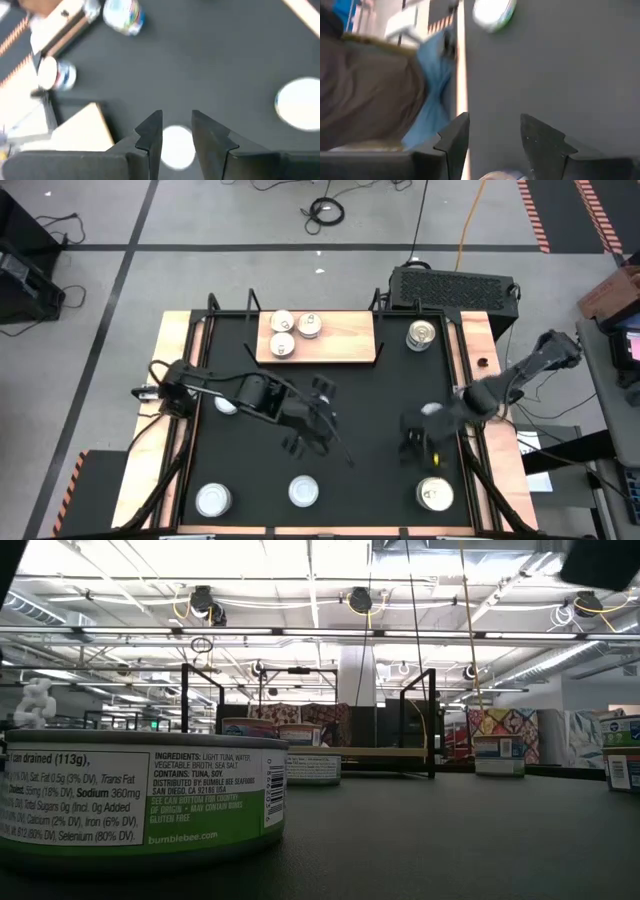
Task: Stack canned seafood by type on shelf
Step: Put the blue tuna can on the shelf
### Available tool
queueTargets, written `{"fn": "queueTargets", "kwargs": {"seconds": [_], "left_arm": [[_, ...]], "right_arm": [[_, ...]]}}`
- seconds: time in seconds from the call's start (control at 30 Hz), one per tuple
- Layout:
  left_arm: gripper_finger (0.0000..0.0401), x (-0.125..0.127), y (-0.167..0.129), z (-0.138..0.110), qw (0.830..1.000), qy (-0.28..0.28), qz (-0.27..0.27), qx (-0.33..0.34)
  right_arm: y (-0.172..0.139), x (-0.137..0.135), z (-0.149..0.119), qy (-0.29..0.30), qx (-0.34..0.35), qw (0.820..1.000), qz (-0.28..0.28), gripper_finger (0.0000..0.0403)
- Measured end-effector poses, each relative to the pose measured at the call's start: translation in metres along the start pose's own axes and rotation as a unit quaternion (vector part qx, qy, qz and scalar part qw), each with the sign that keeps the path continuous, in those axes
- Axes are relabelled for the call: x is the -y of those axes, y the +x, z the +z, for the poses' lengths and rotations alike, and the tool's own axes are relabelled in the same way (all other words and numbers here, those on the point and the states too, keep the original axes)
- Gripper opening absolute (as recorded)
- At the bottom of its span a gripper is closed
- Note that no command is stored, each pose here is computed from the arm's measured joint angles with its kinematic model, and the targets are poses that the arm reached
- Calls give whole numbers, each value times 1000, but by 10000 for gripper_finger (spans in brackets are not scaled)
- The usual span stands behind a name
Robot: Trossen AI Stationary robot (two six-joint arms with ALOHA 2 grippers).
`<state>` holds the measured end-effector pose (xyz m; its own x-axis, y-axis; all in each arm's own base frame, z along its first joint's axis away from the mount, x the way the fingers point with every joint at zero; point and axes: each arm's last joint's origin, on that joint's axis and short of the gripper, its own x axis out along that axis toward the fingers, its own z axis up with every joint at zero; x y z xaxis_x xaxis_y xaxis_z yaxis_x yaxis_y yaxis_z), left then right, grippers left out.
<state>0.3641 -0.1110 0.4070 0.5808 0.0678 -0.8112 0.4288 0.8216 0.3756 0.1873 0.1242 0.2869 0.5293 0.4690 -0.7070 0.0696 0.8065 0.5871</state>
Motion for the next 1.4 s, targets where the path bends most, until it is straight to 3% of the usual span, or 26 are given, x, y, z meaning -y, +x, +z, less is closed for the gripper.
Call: {"fn": "queueTargets", "kwargs": {"seconds": [0.1, 0.23, 0.37, 0.47, 0.67, 0.77, 0.9, 0.97, 1.17, 1.27, 1.4], "left_arm": [[104, 3, -15, -20, 999, -33, 11, -3], [104, 14, -3, -48, 998, -58, 33, 21], [104, 27, 5, -77, 989, -72, 63, 116], [104, 39, 29, -93, 976, -64, 59, 201], [104, 48, 87, -115, 928, -40, 66, 364], [104, 47, 117, -125, 921, -36, 48, 385], [104, 36, 132, -122, 900, -27, 30, 434], [104, 35, 144, -125, 902, -25, 21, 431], [104, 26, 154, -130, 897, -24, 16, 441], [104, 25, 155, -131, 898, -26, 17, 438], [104, 24, 153, -131, 897, -25, 20, 442]], "right_arm": [[20, -25, -15, 36, -53, 998, 0, 169], [35, -57, -31, 78, -102, 992, -17, 169], [44, -77, -49, 152, -144, 976, -65, 169], [48, -89, -62, 205, -175, 961, -69, 169], [61, -87, -99, 308, -229, 911, -153, 169], [66, -90, -117, 350, -240, 889, -170, 169], [65, -91, -132, 381, -236, 874, -185, 169], [66, -88, -136, 400, -231, 864, -198, 169], [69, -75, -134, 413, -214, 850, -249, 169], [69, -72, -133, 393, -234, 852, -257, 169], [76, -68, -135, 316, -256, 876, -260, 169]]}}
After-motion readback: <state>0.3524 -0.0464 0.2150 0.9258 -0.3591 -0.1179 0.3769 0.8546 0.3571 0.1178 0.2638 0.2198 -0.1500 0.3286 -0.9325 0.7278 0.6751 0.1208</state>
